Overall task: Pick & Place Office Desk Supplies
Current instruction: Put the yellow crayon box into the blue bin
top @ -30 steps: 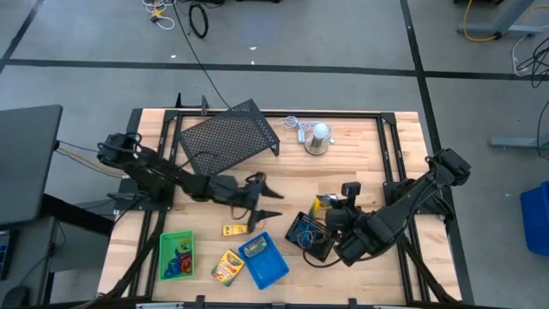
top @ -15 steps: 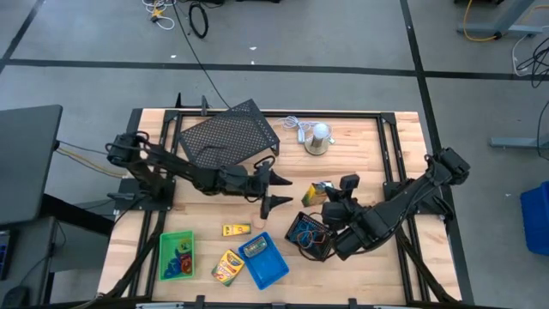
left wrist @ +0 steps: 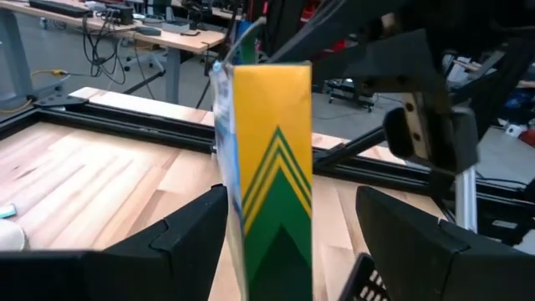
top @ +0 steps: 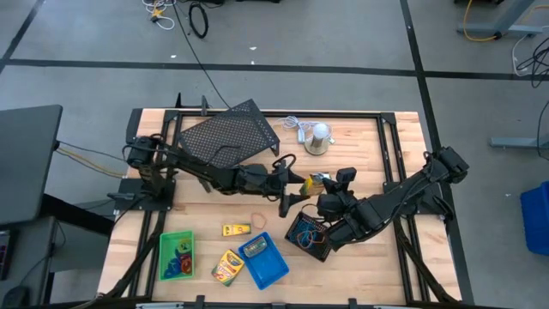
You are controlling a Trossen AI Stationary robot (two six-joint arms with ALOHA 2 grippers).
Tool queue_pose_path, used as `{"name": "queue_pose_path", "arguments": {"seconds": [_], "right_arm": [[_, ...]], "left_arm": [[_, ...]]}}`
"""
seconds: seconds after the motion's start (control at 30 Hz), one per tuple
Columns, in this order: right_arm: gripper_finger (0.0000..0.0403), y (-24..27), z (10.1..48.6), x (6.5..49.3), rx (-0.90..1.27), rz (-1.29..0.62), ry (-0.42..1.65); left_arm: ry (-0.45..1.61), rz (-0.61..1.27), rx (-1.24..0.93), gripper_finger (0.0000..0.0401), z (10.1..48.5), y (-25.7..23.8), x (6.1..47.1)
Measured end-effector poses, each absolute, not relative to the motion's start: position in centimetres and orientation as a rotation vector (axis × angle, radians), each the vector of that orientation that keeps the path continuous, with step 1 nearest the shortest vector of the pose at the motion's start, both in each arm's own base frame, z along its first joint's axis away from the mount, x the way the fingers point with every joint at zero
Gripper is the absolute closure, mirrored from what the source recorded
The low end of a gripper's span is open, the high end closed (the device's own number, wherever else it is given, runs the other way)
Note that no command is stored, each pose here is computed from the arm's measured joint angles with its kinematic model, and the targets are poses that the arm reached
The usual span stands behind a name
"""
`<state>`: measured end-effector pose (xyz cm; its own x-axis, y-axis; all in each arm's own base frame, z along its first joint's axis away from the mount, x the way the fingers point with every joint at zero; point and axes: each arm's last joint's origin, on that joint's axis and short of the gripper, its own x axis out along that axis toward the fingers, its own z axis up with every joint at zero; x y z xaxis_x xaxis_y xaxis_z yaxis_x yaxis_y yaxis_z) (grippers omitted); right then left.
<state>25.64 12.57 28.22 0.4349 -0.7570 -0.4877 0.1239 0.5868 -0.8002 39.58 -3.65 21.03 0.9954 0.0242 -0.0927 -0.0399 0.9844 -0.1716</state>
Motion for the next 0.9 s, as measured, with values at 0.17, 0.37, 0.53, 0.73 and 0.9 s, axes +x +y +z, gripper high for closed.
{"name": "queue_pose_path", "arguments": {"seconds": [0.17, 0.37, 0.53, 0.73, 0.9], "right_arm": [[0.0403, 12.5, 28.2, 25.8, -0.772, -0.628, 0.960], [0.0403, 12.7, 28.3, 26.3, -0.776, -0.610, 0.934], [0.0403, 13.1, 28.3, 26.8, -0.778, -0.584, 0.907], [0.0403, 13.4, 28.4, 27.4, -0.783, -0.562, 0.869], [0.0400, 13.5, 28.5, 27.5, -0.791, -0.557, 0.862]], "left_arm": [[0.099, 0.070, -0.179, 0.0130, 21.2, -3.1, 40.2], [0.095, 0.141, -0.149, 0.0143, 21.2, -2.5, 40.2], [0.094, 0.143, -0.136, 0.0186, 21.2, -2.3, 40.2], [0.099, 0.141, -0.079, 0.0281, 21.2, -2.3, 40.2], [0.099, 0.139, -0.037, 0.0298, 21.2, -2.3, 40.2]]}}
